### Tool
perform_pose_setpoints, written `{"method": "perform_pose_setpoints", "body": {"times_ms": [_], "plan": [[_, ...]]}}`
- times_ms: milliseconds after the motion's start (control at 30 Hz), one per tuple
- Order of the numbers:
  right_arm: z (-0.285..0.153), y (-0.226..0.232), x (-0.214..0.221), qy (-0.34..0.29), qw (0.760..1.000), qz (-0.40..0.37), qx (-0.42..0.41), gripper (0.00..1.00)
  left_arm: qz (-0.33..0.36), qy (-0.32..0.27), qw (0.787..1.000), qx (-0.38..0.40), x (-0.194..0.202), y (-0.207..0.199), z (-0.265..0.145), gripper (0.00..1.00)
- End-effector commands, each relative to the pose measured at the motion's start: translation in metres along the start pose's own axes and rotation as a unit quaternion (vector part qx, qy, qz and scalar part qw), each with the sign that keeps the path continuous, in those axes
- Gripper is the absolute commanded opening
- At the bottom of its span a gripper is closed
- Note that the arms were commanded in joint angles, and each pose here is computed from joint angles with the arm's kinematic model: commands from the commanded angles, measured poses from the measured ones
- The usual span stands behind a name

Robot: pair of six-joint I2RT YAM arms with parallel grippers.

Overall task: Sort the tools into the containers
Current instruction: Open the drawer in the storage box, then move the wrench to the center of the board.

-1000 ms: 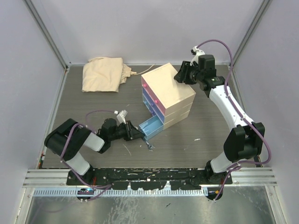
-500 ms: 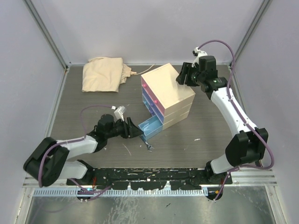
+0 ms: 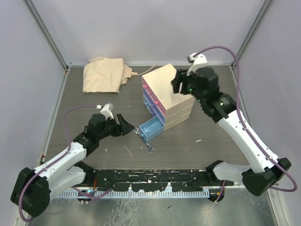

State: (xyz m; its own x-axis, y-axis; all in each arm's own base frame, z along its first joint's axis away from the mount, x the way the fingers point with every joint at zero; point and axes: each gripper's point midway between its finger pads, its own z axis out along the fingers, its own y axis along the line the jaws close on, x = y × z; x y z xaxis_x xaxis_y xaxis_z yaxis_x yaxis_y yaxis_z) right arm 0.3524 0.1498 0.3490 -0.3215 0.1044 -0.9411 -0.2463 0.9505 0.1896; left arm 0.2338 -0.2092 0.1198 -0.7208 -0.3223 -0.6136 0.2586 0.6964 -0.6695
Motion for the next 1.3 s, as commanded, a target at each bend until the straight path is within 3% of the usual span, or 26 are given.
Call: {"method": "perform_pose_setpoints", "body": {"times_ms": [0,267,500,833,1267], "plan": [[-0.028,0.049,0.020,0.012,0.999,-0.049,-0.018,0.65,-0.003,-0.027,0.998,-0.063,-0.023,0.017,-0.012,0.69],[-0.067,0.154,0.150,0.110,0.985,-0.099,-0.091,0.65,-0.026,-0.024,0.995,-0.091,-0.028,0.033,-0.016,0.77],[-0.072,0.174,0.256,0.197,0.970,-0.091,-0.108,0.66,-0.021,-0.031,0.994,-0.105,-0.037,0.036,-0.026,0.84],[-0.058,0.165,0.324,0.258,0.953,-0.128,-0.093,0.68,-0.026,-0.024,0.994,-0.105,-0.029,0.038,-0.029,0.84],[-0.042,0.147,0.367,0.321,0.932,-0.137,-0.095,0.67,-0.027,-0.009,0.994,-0.101,-0.020,0.039,-0.031,0.84]]}}
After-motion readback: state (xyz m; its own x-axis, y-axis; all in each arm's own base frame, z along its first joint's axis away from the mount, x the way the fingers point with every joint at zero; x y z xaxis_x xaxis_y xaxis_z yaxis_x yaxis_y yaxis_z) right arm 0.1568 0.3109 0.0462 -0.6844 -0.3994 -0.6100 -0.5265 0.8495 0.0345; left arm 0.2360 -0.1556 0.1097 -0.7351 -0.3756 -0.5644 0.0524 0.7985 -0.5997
